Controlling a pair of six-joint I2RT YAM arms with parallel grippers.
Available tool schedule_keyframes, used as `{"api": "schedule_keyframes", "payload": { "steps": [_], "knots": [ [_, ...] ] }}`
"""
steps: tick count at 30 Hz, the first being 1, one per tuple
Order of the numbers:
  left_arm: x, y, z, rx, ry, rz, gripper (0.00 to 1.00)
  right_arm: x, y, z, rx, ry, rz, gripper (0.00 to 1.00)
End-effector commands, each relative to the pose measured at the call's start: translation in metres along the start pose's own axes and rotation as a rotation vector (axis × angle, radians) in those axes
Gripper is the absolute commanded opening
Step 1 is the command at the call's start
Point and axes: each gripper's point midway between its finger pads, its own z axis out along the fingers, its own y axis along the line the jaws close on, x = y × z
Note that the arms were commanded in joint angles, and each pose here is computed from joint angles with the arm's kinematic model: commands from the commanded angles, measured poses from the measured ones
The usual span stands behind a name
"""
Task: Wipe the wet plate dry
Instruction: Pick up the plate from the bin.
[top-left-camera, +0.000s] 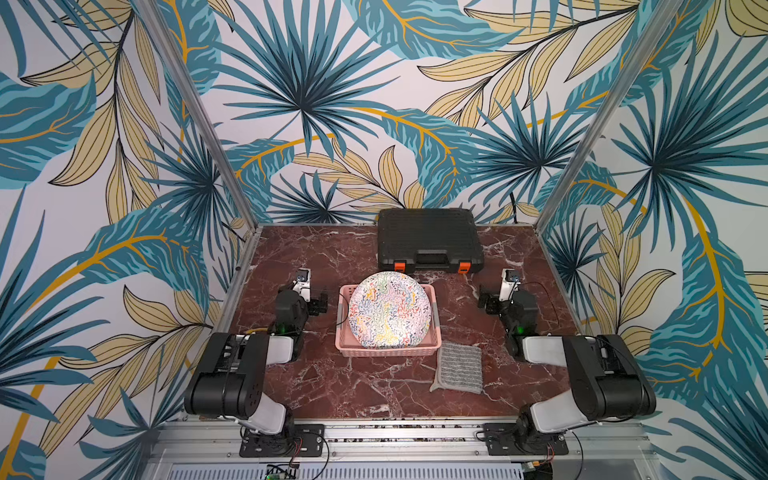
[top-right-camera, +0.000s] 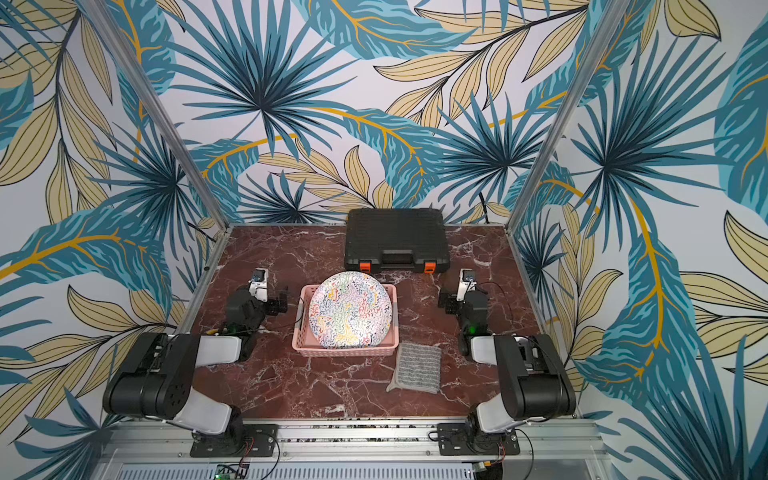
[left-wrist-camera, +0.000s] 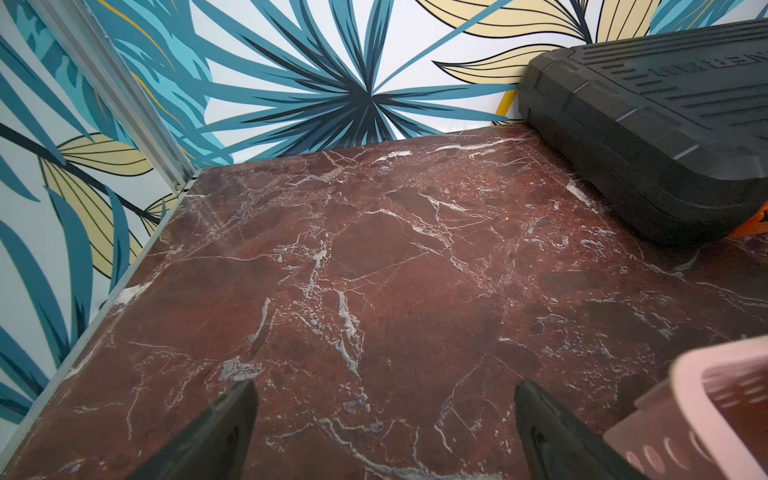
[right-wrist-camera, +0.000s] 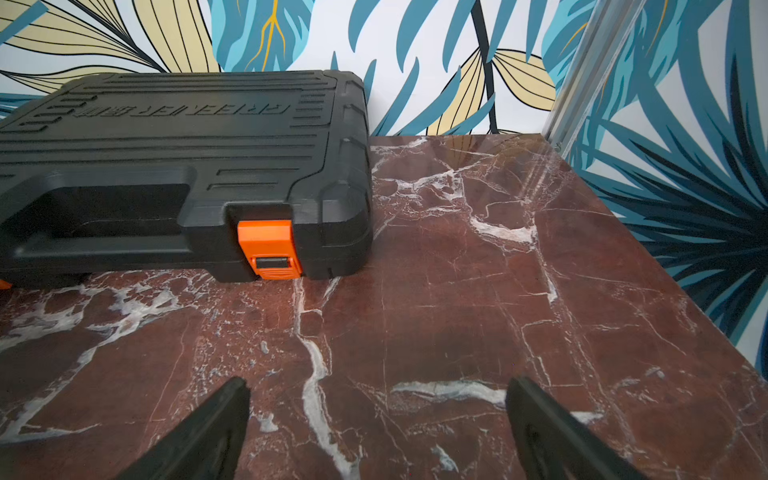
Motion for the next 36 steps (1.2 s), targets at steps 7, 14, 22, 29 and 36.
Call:
{"api": "schedule_keyframes", "payload": {
  "steps": [7,14,22,29,36],
  "knots": [
    [-0.009,0.000,0.000,-0.004,-0.022,-0.002,1.00,-0.002,0.003,0.001,-0.012,0.002,-0.014,0.99],
    [-0.009,0.000,0.000,-0.003,-0.021,-0.002,1.00,-0.002,0.004,0.001,-0.013,0.001,-0.014,1.00],
    [-0.017,-0.005,-0.001,0.017,-0.041,0.019,1.00,-0.002,0.003,0.001,-0.012,0.000,-0.012,1.00],
    [-0.064,-0.020,-0.021,0.151,0.174,0.096,1.00,-0.037,-0.024,-0.037,0.157,0.126,0.154,0.99],
    [-0.070,-0.080,-0.089,0.527,0.401,0.195,1.00,-0.061,0.002,-0.049,0.035,0.205,0.641,1.00]
  ]
}}
